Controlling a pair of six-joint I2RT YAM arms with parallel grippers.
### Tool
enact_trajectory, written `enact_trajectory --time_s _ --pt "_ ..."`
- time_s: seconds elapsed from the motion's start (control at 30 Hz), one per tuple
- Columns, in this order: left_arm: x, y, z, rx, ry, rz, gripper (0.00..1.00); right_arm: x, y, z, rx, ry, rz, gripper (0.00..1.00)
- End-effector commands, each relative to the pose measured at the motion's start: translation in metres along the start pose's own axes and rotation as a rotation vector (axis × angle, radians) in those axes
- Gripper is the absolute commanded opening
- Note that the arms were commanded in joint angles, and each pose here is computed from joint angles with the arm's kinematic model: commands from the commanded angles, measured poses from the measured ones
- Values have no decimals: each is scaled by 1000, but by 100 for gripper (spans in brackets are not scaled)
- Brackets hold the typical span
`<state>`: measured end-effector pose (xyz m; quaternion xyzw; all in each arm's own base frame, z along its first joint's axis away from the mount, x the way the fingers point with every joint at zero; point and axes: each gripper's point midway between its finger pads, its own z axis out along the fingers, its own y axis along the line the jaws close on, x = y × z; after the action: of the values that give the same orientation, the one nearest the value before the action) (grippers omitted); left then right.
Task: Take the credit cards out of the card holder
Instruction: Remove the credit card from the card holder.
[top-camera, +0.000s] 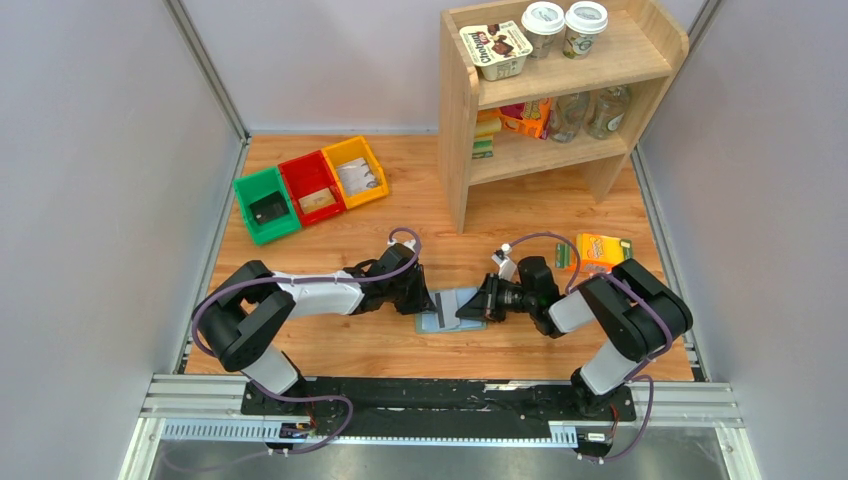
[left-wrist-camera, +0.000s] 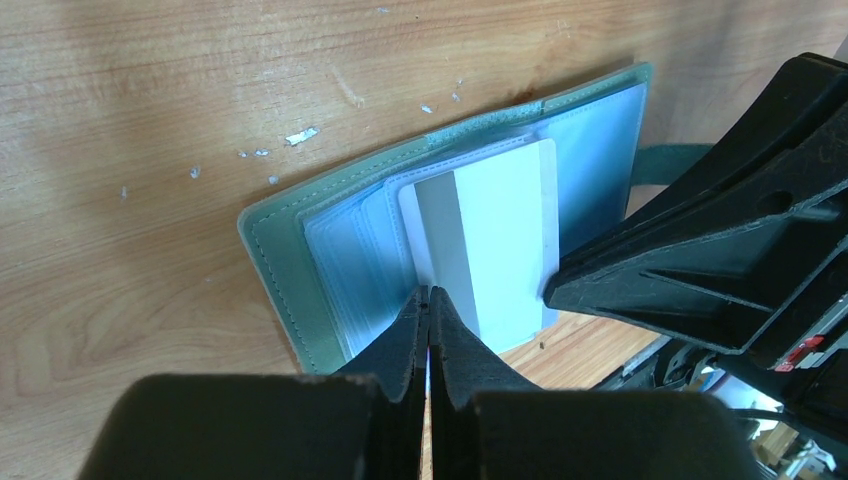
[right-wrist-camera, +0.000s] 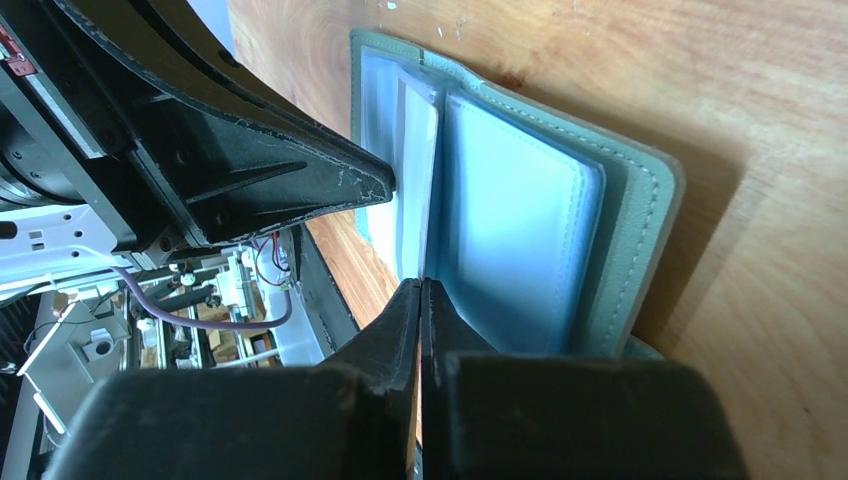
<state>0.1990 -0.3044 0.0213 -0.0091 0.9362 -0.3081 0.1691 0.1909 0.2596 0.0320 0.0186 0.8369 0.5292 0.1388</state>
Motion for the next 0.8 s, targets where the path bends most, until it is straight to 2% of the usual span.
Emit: enact_trajectory --time_s 0.0,0.3,0.33,0.47,0.53,0.77 --pt "17 30 6 -113 53 2 0 -10 11 -7 -52 -39 -39 0" --pt "17 31 6 -115 53 2 0 -13 -1 -13 -6 -46 -3 0" --pt "18 31 6 -114 54 3 0 -13 -1 -13 -5 -45 -1 2" --pt "18 30 6 -110 57 5 0 -15 0 -10 -10 -36 2 19" --pt "17 28 6 -106 55 5 0 -16 1 -8 -13 -34 1 24" --pt "16 27 6 -100 55 7 0 -20 3 0 -28 -25 5 25"
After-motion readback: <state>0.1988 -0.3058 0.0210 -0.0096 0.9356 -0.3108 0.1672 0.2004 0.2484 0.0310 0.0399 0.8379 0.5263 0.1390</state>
